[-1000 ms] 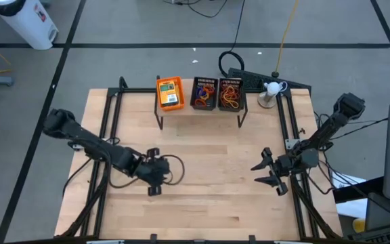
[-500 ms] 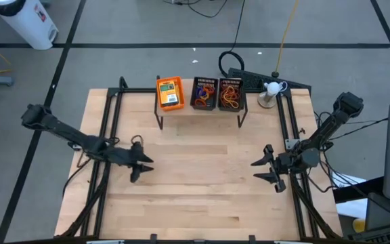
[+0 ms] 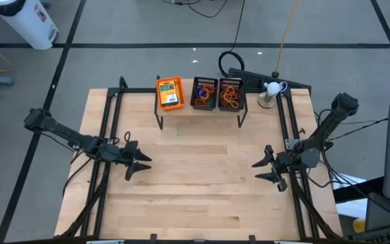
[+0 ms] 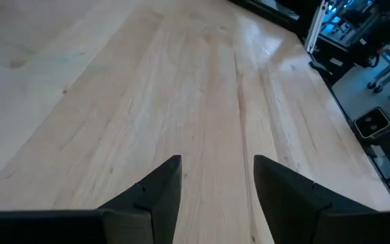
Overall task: Pick & Place Office Desk Supplies
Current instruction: Return to Home Position
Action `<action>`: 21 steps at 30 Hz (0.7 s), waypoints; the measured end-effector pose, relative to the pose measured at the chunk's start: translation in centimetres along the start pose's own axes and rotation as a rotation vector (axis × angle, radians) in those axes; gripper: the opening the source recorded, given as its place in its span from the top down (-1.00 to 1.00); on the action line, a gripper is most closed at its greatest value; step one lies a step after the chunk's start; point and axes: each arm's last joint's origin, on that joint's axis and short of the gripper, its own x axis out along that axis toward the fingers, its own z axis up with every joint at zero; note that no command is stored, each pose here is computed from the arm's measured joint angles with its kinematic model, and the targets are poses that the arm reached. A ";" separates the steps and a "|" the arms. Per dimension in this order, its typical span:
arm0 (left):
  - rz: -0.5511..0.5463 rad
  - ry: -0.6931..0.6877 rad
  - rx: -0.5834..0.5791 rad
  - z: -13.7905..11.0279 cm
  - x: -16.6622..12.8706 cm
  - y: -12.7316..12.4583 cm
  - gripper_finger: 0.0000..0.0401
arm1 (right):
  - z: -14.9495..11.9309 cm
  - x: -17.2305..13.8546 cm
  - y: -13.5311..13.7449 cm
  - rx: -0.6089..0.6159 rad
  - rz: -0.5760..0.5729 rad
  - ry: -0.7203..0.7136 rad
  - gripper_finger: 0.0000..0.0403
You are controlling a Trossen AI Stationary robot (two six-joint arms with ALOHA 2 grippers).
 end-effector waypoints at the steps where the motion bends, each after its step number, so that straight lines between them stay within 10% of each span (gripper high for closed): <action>1: 0.000 0.001 0.000 0.0 0.0 0.0 0.08 | -0.2 -0.1 -0.2 0.008 -0.019 0.021 0.08; 10: -0.021 -0.034 -0.063 0.3 0.0 -0.2 0.08 | -1.8 -2.0 -2.3 0.180 -0.166 0.166 0.18; 17: -0.034 -0.061 -0.065 0.6 0.0 -0.3 0.08 | -1.2 -2.4 -2.3 0.037 -0.114 0.136 0.29; 21: -0.060 -0.126 0.118 1.1 -0.1 -0.7 0.08 | -1.1 -2.4 -2.4 -0.023 -0.130 0.120 0.34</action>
